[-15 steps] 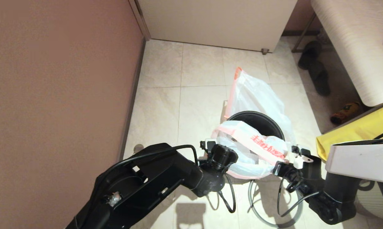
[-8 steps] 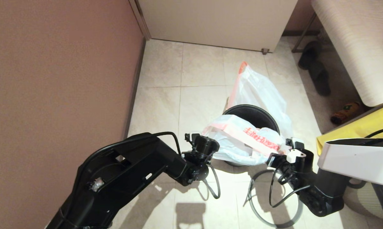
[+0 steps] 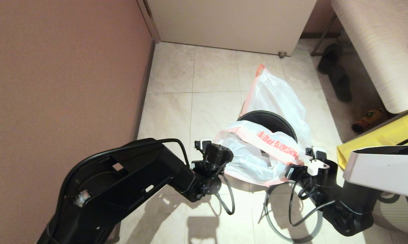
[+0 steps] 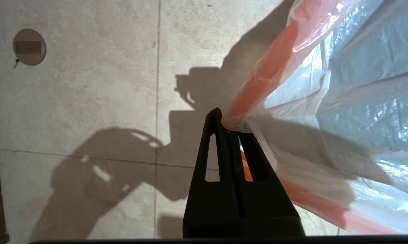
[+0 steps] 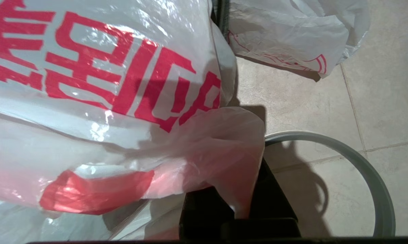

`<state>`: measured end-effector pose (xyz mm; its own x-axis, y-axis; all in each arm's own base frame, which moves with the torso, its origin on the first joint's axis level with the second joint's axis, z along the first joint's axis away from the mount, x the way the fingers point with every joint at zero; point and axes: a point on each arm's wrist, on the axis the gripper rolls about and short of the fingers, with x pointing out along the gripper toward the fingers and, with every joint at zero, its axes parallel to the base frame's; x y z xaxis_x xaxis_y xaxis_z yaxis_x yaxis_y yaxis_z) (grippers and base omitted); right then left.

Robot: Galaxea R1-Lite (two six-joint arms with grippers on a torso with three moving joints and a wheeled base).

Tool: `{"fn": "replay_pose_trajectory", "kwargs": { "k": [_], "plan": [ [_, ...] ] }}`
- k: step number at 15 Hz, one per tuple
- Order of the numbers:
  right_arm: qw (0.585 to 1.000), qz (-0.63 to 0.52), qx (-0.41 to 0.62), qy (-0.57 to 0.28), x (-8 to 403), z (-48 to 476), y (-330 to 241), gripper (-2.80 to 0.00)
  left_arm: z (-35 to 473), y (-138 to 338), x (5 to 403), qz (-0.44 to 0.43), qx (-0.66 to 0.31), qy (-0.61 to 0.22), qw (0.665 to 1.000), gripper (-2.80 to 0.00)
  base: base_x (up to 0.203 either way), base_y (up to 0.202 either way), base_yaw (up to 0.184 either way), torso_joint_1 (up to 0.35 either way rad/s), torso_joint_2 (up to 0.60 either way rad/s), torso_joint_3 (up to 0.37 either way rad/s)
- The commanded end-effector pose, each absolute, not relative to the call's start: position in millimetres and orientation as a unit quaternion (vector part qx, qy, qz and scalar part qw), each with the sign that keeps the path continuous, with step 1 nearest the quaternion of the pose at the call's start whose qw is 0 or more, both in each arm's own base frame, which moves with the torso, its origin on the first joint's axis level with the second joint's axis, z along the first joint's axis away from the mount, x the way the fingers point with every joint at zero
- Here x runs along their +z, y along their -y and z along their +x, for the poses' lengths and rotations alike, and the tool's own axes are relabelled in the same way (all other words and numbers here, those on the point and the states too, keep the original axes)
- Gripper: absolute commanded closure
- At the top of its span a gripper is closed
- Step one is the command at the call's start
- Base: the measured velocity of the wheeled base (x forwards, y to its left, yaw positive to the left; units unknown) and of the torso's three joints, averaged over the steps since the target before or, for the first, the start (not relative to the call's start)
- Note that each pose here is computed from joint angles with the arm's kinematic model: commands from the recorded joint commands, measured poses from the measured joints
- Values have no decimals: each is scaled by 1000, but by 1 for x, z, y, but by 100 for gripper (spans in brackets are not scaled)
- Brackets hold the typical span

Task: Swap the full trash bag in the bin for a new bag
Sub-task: Put the new garbage bag on the trash can

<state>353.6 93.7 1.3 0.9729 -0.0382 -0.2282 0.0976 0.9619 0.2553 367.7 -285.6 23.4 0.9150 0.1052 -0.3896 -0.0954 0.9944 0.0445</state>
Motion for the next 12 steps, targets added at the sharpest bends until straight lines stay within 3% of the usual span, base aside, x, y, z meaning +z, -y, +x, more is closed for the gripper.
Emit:
{"fn": "replay_pose_trajectory", "kwargs": {
  "k": [1,2,6,12],
  "plan": [
    [985,136,-22,-103,12,347,-100,0,365,287,30,10,48,-194,980,0,0,0,0,0,0,0],
    [985,136,-23,-104,11,347,-100,0,363,289,29,15,44,-196,979,-280,0,0,0,0,0,0],
    [985,130,-20,-113,13,339,-97,0,358,290,39,5,38,-186,982,-280,0,0,0,0,0,0],
    [982,132,35,-131,27,311,-90,0,302,285,58,10,0,-188,982,-280,0,0,0,0,0,0]
  ]
}}
